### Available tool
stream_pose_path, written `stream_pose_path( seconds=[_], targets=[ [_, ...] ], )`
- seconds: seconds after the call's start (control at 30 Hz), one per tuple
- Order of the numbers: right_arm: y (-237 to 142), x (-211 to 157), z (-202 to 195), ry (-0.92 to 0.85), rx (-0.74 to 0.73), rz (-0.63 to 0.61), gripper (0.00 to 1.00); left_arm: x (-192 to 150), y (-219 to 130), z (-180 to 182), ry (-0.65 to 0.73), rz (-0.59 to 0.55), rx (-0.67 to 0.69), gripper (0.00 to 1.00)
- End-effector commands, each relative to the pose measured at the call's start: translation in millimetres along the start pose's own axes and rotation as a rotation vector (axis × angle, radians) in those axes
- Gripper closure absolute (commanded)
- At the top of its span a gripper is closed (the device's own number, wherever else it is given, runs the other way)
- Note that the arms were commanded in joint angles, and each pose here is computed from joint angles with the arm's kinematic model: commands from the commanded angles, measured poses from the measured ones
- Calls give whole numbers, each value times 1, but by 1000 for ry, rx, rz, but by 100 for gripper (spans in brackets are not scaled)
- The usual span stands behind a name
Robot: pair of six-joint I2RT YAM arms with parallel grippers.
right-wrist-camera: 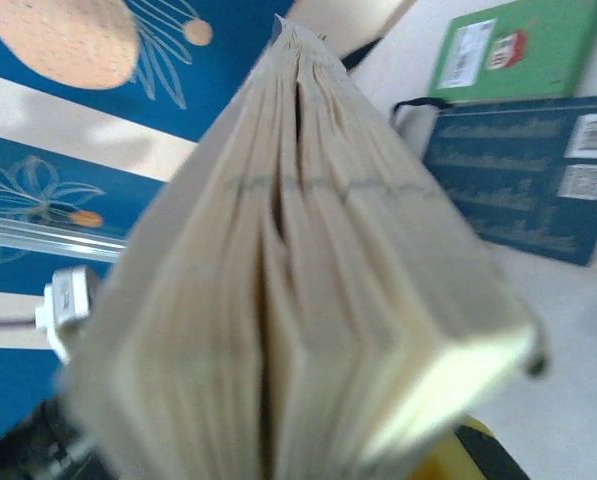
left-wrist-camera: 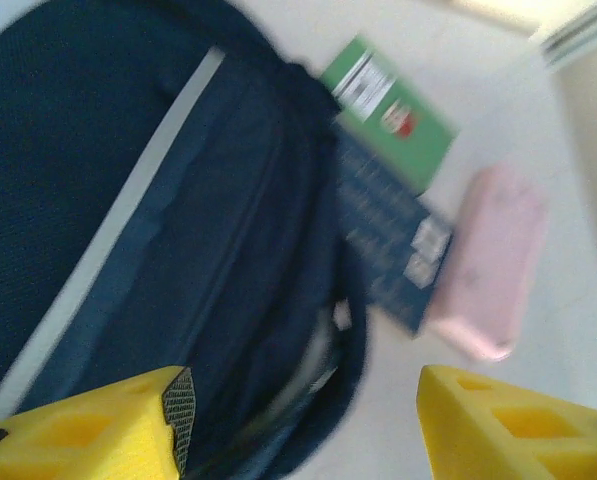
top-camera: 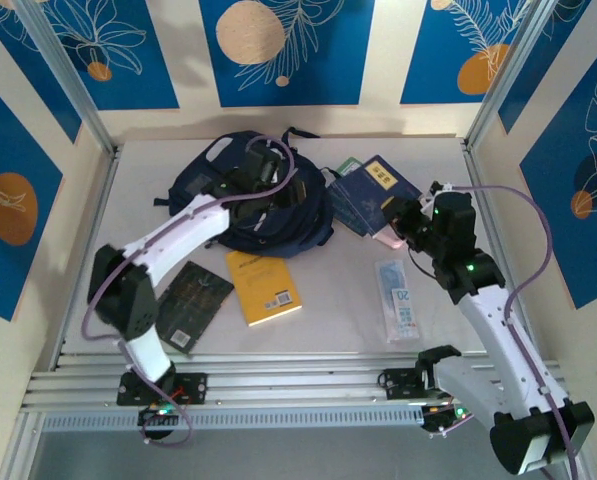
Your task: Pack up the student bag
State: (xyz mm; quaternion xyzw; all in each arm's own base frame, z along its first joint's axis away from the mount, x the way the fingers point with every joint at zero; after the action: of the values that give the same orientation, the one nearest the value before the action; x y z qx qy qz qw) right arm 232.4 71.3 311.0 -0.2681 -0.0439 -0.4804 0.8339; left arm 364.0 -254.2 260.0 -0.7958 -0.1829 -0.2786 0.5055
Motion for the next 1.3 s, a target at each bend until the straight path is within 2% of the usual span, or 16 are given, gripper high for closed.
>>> stream_pose_path(
  seconds=[0.0,0.13,0.2,0.37,0.57,0.7,0.8,0.87,0.97,1.27],
  targets=[
    [-12,-10,-9,-168,-30,31,100,11,9,17,164,139,-7,38],
    [-17,-24,-7,-301,42,83,100,25,44,32,179,229,-113,36],
    [-18,-29,-10,-317,38,121,100,30,62,36,177,240,-233,33],
    [-25,-35,-13,-317,72,148,100,48,86,62,168,222,-207,33],
    [-33,-35,-7,-337,83,162,100,43,112,65,155,305,-316,41],
    [-30,-34,-11,-343,61,154,100,34,119,61,121,325,-416,52],
    [-26,-33,-12,-330,55,158,100,27,123,63,118,350,-414,61],
    [-24,-33,-13,-326,57,161,100,24,125,66,123,361,-407,74],
    [-20,-34,-16,-314,45,163,100,27,121,70,120,361,-401,99],
    [-5,-32,-19,-280,-14,208,100,88,46,73,119,212,-331,100]
  ],
)
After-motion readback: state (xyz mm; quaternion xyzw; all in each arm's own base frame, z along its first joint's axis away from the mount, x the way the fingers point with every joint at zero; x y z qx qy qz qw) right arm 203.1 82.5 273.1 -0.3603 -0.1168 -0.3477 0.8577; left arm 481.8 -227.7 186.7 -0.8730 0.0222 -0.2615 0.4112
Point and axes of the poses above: each hand's point on the last joint's axis, 136 mm out from that joint toward the fingers, its own y axis out along the fingers, its own z axis along the line the jaws close on, x = y × z, the point moved 8 cm from there along -y, back along the fingers, and after that the axes turned 8 degrees about y, right-handed, at the moved point
